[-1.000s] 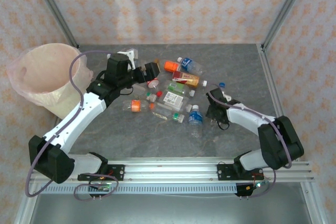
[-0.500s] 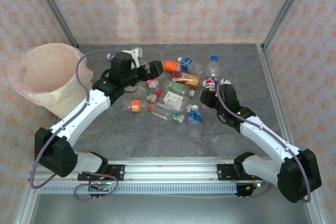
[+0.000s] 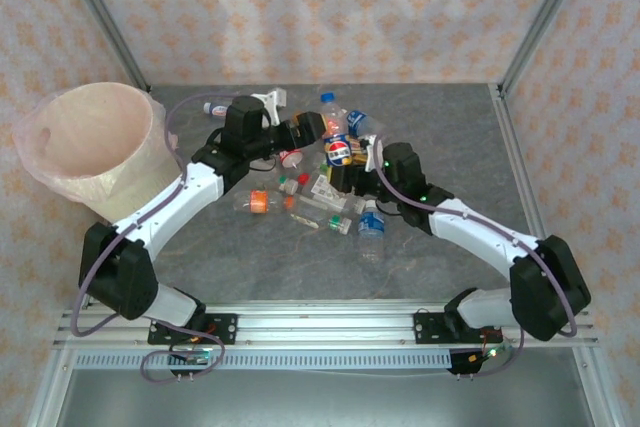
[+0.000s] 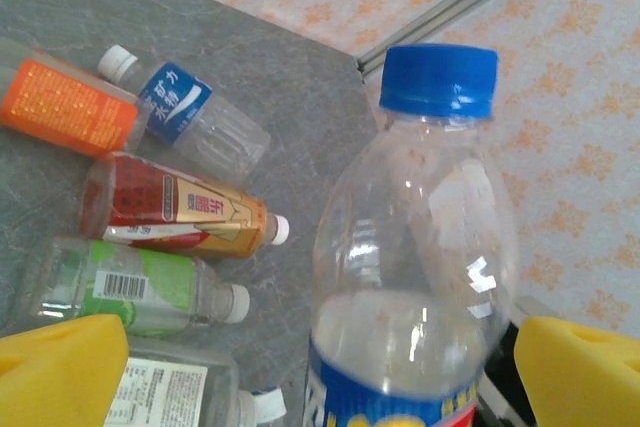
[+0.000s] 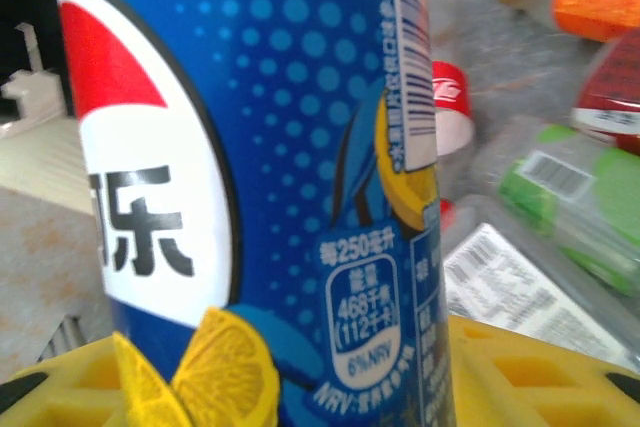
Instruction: Put the plastic bottles in the bin
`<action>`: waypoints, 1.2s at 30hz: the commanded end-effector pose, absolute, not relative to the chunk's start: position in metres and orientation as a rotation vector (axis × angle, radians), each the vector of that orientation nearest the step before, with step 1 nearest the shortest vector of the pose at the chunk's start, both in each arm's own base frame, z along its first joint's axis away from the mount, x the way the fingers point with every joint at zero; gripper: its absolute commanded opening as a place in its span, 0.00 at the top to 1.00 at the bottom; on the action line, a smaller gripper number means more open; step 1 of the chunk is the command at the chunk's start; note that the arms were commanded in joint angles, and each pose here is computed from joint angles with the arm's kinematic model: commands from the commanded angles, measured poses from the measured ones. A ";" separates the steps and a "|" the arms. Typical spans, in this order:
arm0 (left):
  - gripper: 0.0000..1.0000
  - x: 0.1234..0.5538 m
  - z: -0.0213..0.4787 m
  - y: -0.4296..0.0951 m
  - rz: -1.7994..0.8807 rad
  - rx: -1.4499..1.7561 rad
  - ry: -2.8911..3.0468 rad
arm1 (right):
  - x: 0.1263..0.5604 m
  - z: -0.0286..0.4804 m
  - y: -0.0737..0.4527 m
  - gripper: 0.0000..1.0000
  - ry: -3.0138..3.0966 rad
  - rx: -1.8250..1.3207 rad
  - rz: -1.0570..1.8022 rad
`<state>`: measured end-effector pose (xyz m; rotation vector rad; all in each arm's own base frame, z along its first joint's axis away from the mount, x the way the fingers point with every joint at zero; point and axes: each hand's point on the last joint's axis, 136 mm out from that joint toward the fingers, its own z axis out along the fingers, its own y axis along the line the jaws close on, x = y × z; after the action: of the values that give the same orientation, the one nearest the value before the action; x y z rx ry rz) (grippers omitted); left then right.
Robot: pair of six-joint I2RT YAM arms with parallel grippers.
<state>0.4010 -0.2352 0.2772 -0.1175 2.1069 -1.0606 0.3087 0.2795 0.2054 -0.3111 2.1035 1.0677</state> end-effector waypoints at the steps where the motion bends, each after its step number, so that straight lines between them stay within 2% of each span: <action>1: 0.00 0.413 0.317 -0.231 -0.974 -0.062 2.015 | 0.304 0.228 0.302 0.48 2.021 -0.453 1.129; 6: 0.10 0.430 0.325 -0.212 -0.799 -0.117 2.028 | 0.297 0.229 0.316 0.48 2.027 -0.528 1.163; 13: 0.34 0.439 0.325 -0.209 -0.781 -0.155 2.042 | 0.289 0.236 0.328 0.48 2.002 -0.594 1.203; 18: 0.40 0.442 0.318 -0.213 -0.786 -0.160 2.079 | 0.291 0.245 0.330 0.48 1.965 -0.598 1.217; 23: 0.61 0.443 0.323 -0.214 -0.797 -0.152 2.065 | 0.290 0.246 0.330 0.47 1.963 -0.625 1.200; 27: 0.74 0.441 0.328 -0.212 -0.782 -0.143 2.064 | 0.291 0.242 0.329 0.41 1.979 -0.623 1.182; 29: 0.87 0.440 0.329 -0.211 -0.772 -0.145 2.070 | 0.292 0.243 0.328 0.36 1.980 -0.616 1.173; 33: 0.98 0.439 0.331 -0.204 -0.739 -0.162 2.070 | 0.295 0.248 0.324 0.24 1.971 -0.602 1.144; 36: 1.00 0.436 0.336 -0.196 -0.699 -0.176 2.049 | 0.298 0.253 0.318 0.15 1.955 -0.581 1.101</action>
<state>0.4416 -0.2112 0.3170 -0.1738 2.0924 -0.7697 0.2931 0.3212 0.2213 -0.5783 2.0514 1.1414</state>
